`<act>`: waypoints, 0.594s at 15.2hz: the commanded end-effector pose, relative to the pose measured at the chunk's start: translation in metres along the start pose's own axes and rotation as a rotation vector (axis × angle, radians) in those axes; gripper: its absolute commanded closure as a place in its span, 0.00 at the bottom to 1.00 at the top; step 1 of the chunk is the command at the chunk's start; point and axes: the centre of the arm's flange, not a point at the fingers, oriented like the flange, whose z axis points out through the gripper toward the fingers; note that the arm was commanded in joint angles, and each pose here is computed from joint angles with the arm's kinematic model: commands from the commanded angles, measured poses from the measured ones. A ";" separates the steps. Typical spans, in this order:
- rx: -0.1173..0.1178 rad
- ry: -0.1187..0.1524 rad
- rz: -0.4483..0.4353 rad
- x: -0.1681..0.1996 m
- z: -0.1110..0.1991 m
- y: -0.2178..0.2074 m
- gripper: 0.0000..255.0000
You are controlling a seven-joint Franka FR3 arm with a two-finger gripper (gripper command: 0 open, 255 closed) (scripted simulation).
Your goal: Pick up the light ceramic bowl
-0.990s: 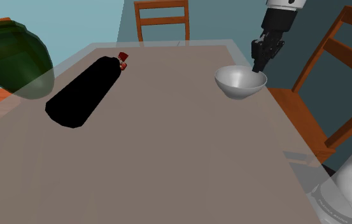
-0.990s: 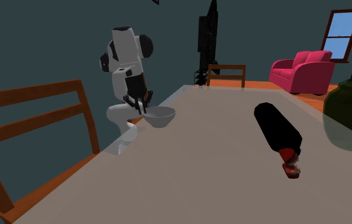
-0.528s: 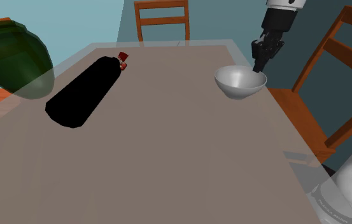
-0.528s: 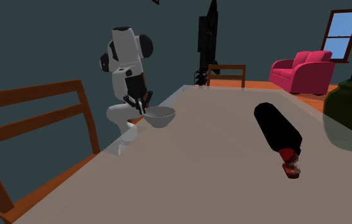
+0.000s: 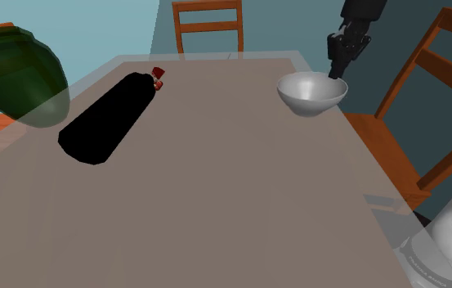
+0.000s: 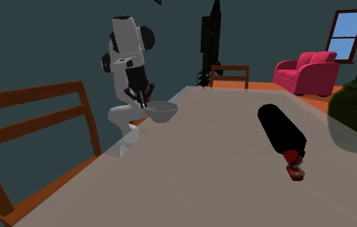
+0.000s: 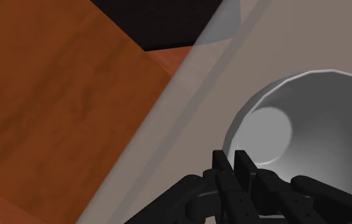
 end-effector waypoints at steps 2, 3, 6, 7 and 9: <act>0.000 0.000 0.000 -0.001 -0.015 -0.002 1.00; 0.000 0.000 0.000 -0.001 -0.020 -0.003 1.00; 0.000 0.000 0.000 -0.001 -0.036 -0.006 1.00; 0.000 0.000 0.000 -0.001 -0.041 -0.006 1.00; 0.000 0.000 0.000 -0.001 -0.042 -0.007 1.00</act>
